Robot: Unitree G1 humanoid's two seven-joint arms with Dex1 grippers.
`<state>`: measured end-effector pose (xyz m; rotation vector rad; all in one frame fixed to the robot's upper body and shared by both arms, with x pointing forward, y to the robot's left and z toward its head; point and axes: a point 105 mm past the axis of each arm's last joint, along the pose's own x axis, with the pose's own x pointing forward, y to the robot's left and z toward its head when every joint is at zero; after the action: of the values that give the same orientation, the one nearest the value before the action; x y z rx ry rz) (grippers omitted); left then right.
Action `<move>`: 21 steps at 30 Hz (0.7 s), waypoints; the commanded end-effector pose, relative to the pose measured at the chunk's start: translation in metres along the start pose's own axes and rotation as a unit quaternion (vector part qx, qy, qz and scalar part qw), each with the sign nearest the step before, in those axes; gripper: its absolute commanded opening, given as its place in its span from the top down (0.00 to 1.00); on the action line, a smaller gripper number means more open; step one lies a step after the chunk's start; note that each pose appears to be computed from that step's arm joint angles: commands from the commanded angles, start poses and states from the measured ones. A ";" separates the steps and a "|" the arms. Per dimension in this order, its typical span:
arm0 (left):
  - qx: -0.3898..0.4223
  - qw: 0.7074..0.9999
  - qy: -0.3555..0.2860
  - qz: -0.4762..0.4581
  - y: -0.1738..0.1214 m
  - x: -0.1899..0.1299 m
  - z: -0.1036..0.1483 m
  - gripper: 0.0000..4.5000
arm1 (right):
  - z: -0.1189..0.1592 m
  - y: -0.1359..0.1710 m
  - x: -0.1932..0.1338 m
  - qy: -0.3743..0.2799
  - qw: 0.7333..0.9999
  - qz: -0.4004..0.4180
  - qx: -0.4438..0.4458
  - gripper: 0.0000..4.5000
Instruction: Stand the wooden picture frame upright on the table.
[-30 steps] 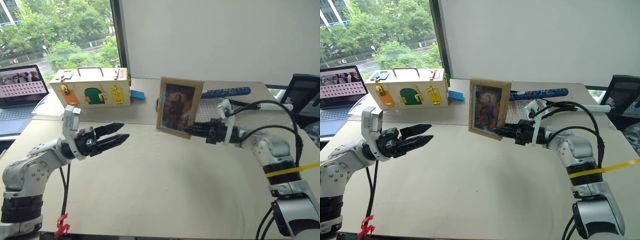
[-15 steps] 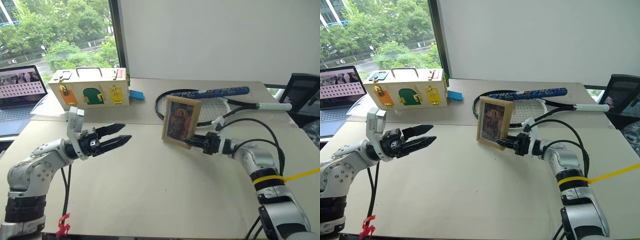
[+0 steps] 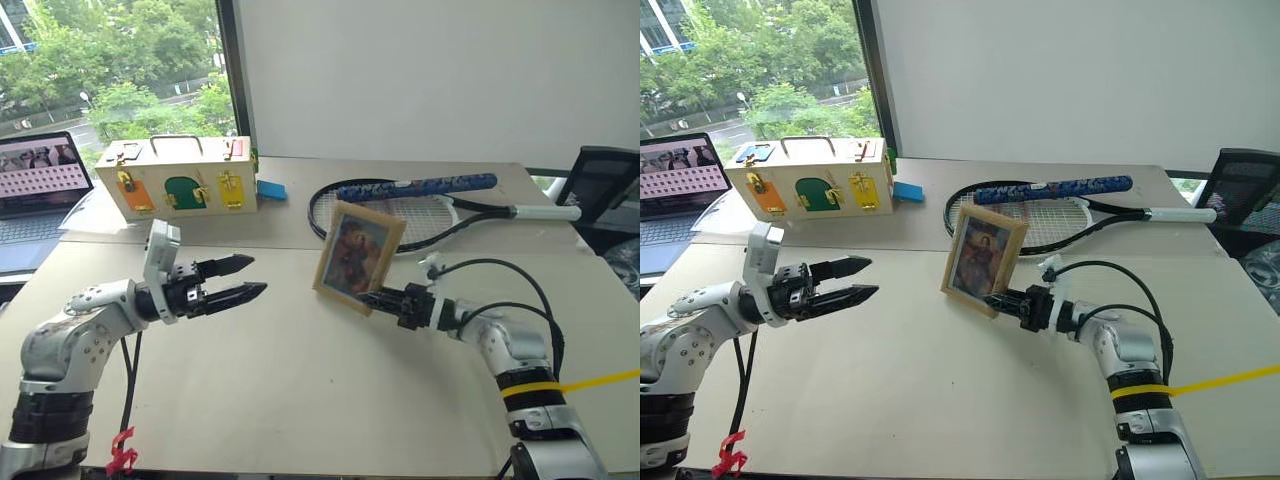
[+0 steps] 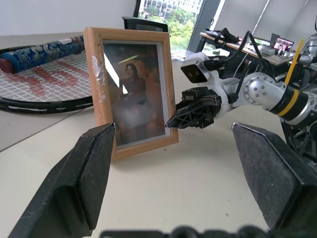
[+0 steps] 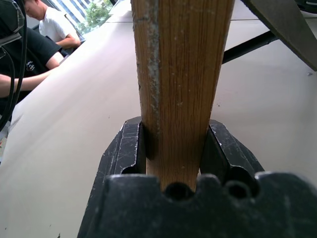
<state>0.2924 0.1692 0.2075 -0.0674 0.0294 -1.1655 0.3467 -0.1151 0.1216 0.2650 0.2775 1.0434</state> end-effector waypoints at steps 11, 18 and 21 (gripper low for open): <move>-0.001 1.000 0.017 -0.008 0.003 0.002 0.002 0.10 | -0.025 0.000 0.004 0.045 0.993 -0.032 -0.108 0.56; -0.002 1.000 0.008 -0.014 0.003 0.002 0.006 0.10 | -0.009 -0.011 -0.029 0.018 0.994 -0.053 -0.093 0.06; -0.005 1.000 0.018 0.004 0.005 -0.001 0.003 0.10 | -0.007 -0.016 -0.060 0.007 0.993 -0.074 -0.089 0.01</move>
<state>0.2991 0.1690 0.2020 -0.0787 0.0884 -1.1721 0.3330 -0.1574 0.1033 0.0622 0.2565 0.9423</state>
